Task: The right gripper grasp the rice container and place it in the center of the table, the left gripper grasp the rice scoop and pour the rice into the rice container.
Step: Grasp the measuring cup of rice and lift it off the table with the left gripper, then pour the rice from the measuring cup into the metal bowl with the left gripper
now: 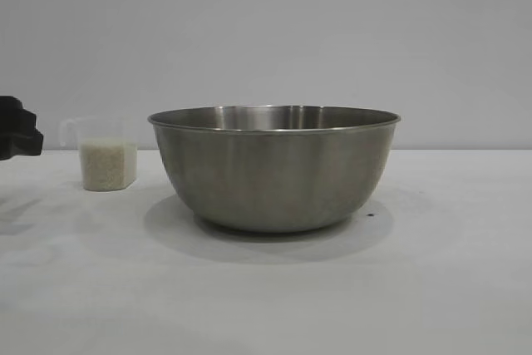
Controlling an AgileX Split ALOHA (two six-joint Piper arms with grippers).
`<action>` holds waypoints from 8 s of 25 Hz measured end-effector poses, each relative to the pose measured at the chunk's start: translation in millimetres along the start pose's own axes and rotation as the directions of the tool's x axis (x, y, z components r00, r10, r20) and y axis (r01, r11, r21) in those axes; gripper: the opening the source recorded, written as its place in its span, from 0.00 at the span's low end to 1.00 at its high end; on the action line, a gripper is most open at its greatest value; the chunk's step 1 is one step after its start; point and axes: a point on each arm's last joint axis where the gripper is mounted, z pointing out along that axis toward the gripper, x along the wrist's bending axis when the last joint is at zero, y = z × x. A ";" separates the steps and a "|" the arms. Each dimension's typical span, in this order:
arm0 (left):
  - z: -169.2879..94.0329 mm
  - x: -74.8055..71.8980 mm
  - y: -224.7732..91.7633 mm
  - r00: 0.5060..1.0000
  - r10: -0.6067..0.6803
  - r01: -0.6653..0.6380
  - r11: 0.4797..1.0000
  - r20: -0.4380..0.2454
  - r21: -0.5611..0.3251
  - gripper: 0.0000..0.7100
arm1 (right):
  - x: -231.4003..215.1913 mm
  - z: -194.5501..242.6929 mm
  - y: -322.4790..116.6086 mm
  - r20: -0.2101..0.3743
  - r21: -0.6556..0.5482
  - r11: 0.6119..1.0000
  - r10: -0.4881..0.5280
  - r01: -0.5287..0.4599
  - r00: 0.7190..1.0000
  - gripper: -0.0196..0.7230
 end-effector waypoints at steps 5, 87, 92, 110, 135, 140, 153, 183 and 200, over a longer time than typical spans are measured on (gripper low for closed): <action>11.2 -0.6 6.5 1.000 -0.012 0.012 0.999 0.002 -0.035 0.73 | 0.0 0.0 0.0 0.000 0.000 1.000 0.000 0.000 1.000 0.67; 79.3 0.0 18.3 0.996 -0.067 0.072 0.994 0.056 -0.085 0.00 | 0.0 0.0 0.0 0.000 0.000 1.000 0.001 -0.001 1.000 0.67; 71.1 -1.8 49.0 0.996 -0.055 0.062 0.992 0.065 -0.106 0.00 | 0.0 0.0 0.0 0.000 0.000 1.000 0.001 -0.001 1.000 0.67; 30.0 -58.9 122.8 0.939 0.191 -0.132 0.968 0.286 -0.213 0.00 | 0.0 0.0 0.0 0.000 0.000 1.000 0.001 -0.001 1.000 0.67; 3.8 -149.7 113.5 0.533 0.825 -0.659 0.545 0.190 -0.519 0.00 | 0.0 0.0 0.0 0.000 0.000 1.000 0.001 -0.001 1.000 0.67; -0.3 -156.3 117.2 0.438 0.896 -0.707 0.397 0.079 -0.585 0.00 | 0.0 0.0 0.0 0.000 0.000 1.000 0.001 -0.001 1.000 0.67; -4.8 -159.8 124.6 0.226 0.955 -0.793 0.064 -0.194 -0.606 0.00 | 0.0 0.0 0.0 0.000 0.000 1.000 0.001 -0.001 1.000 0.67; 4.7 -170.1 95.2 -0.225 0.806 -0.718 -0.517 -0.547 -0.466 0.00 | 0.0 0.0 0.0 0.000 0.000 1.000 0.001 -0.001 1.000 0.67; 3.3 -175.8 99.2 -0.341 0.670 -0.626 -0.685 -0.660 -0.373 0.00 | 0.0 0.0 0.0 0.000 0.000 1.000 0.001 -0.001 1.000 0.67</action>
